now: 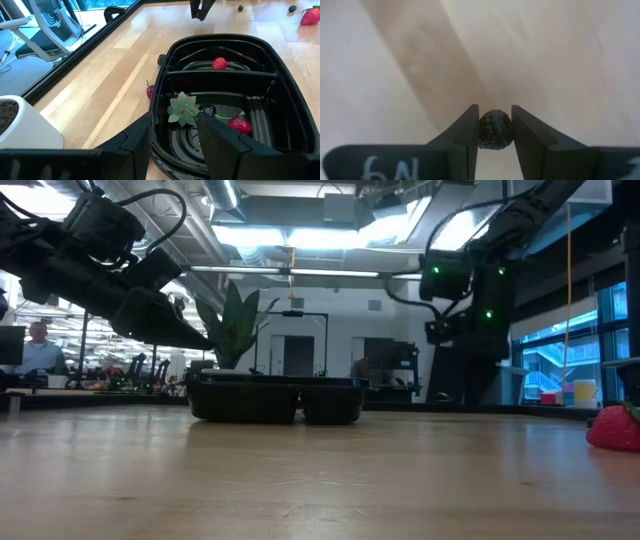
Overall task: Pick and placing Produce into tupperware
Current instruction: Put the right blackberry into the black bin
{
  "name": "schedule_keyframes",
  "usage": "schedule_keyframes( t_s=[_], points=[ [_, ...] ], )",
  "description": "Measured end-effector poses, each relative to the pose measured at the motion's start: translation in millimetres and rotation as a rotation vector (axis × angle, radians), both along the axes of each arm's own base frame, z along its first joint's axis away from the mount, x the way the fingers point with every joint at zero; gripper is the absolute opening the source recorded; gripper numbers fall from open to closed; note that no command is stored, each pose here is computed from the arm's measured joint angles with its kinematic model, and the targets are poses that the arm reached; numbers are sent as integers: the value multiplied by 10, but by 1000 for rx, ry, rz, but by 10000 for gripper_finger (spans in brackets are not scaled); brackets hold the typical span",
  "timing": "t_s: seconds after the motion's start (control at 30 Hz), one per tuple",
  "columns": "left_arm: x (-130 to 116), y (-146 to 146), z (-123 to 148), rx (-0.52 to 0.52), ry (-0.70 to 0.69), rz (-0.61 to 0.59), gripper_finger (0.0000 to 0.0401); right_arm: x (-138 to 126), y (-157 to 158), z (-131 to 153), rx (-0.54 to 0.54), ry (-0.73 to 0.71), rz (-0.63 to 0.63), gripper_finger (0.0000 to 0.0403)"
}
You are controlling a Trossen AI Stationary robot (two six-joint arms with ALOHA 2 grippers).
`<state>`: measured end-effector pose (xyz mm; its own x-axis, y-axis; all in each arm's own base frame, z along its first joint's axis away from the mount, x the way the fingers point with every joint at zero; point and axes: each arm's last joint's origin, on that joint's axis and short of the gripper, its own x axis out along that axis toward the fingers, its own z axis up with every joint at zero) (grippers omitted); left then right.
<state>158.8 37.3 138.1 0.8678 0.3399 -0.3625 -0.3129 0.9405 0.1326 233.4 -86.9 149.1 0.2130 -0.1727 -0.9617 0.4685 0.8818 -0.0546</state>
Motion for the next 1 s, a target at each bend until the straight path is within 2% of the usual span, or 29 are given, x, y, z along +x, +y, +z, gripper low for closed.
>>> schedule_keyframes(
  t_s=[0.2,0.37,0.53,0.77,1.0],
  points=[
    [0,0,-1,0,0,0,147,275,66,288,-29,-120,80,99],
    [0,0,0,0,0,0,147,583,232,579,-71,-333,196,98],
    [0,0,0,0,0,0,147,830,418,754,-95,-453,302,98],
    [0,0,0,0,0,0,147,1180,519,760,-113,-461,386,98],
    [0,0,0,0,0,0,147,1465,486,443,-100,-348,422,102]
  ],
)
